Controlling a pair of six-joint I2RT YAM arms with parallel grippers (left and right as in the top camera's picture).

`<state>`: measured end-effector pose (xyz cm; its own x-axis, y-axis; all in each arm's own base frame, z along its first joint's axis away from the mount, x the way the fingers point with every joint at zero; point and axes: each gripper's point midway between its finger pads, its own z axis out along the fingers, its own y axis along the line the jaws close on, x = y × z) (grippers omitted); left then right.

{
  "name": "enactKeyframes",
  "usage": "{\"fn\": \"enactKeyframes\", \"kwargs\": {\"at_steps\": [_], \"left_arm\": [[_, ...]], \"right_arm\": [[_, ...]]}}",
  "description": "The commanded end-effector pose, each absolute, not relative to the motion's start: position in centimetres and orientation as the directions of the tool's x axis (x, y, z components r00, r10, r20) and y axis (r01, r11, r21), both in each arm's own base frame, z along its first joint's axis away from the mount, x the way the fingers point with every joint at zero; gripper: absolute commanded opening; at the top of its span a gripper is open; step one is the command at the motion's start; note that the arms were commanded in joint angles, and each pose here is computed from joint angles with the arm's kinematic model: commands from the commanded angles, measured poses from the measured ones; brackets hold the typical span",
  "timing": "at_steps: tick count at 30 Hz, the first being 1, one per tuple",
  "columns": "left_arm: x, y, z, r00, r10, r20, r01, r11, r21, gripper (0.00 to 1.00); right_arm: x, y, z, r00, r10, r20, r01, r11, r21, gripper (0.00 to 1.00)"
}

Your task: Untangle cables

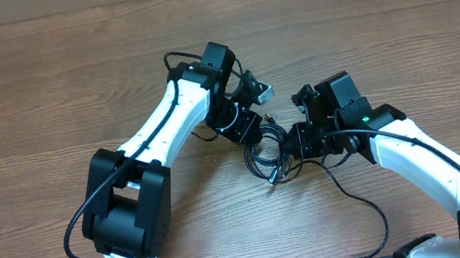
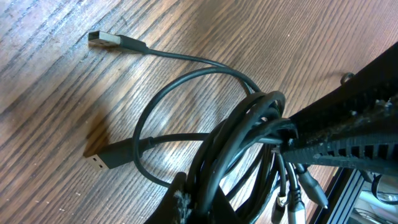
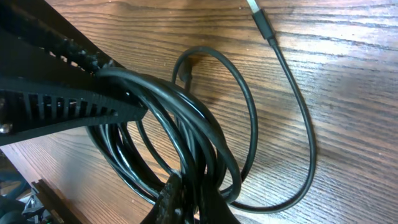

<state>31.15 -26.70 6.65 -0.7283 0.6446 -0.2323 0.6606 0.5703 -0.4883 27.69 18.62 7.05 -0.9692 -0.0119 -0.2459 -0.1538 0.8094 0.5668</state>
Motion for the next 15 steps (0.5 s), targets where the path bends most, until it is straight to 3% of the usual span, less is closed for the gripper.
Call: {"fn": "enactKeyframes", "kwargs": {"at_steps": [1,4,15], "left_arm": [[31.53,-27.64,8.82,-0.728,0.624,-0.283,0.667,0.548,-0.505,0.04],[31.54,-27.64,8.82,-0.728,0.624,-0.284,0.667,0.548,-0.505,0.04],[31.54,-27.64,8.82,-0.728,0.624,-0.284,0.667,0.548,-0.505,0.04]], "right_arm": [[27.52,18.42,6.80,-0.970,-0.019,-0.242,-0.153,0.822,0.548,0.04],[27.33,18.36,6.71,-0.972,-0.020,-0.233,-0.148,0.824,0.547,0.09],[27.26,18.32,6.67,-0.973,-0.020,-0.230,-0.146,0.825,0.546,0.09]]}}
